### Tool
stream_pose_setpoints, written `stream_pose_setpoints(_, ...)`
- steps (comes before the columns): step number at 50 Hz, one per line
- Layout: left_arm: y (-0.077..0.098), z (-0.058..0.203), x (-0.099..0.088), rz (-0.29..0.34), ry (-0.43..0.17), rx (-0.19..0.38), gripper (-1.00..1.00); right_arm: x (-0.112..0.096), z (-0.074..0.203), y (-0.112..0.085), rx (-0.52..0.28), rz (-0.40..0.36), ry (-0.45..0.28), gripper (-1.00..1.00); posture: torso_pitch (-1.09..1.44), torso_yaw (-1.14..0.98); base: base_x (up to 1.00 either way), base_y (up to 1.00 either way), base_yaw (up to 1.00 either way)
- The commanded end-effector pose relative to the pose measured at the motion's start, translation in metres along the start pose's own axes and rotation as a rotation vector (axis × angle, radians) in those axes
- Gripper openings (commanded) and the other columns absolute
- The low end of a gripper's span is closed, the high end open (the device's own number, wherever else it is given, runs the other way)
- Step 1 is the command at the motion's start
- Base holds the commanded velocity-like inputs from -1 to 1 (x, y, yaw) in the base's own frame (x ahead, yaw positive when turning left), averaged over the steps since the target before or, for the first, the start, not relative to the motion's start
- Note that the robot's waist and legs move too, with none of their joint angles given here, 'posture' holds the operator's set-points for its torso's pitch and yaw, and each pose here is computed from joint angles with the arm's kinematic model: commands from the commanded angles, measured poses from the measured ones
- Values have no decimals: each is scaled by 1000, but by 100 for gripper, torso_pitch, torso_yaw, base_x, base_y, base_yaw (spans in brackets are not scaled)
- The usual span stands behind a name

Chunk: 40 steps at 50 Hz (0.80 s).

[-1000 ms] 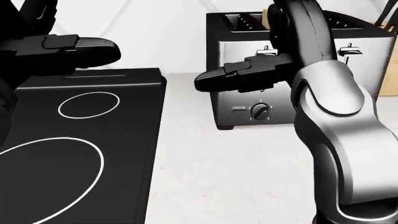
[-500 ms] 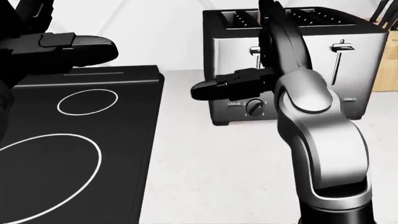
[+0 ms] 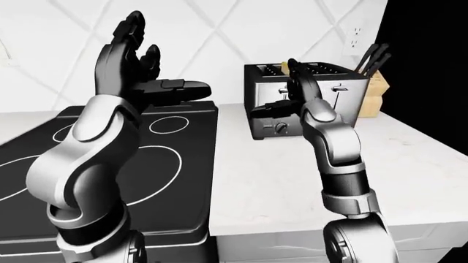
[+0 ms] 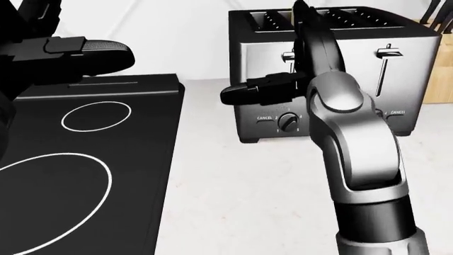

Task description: Push down the lever of the toaster to turn it on.

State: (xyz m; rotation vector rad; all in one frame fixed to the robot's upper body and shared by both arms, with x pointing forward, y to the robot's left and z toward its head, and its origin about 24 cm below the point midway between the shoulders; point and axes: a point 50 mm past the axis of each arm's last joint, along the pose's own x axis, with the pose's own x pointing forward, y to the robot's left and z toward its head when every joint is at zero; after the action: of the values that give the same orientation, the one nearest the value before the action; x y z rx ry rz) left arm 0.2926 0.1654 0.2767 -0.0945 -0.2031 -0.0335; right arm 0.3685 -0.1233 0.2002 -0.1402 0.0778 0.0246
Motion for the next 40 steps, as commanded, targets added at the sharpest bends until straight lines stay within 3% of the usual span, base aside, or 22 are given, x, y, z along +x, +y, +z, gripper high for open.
stream_pose_setpoints(1,-1,14,-1,-2,-73,-3,100,0,24,-1,6,-10,-107,100,-46,0,0,0,0)
stream_pose_setpoints(18,0,15,-1,-1,-75,-5,100,28,16,-7,21,-31,-77,100,-46,0,0,0,0)
stream_pose_setpoints(40,-1,16,-2,-1,-77,-6,100,33,7,-3,34,-17,-58,100,-46,0,0,0,0)
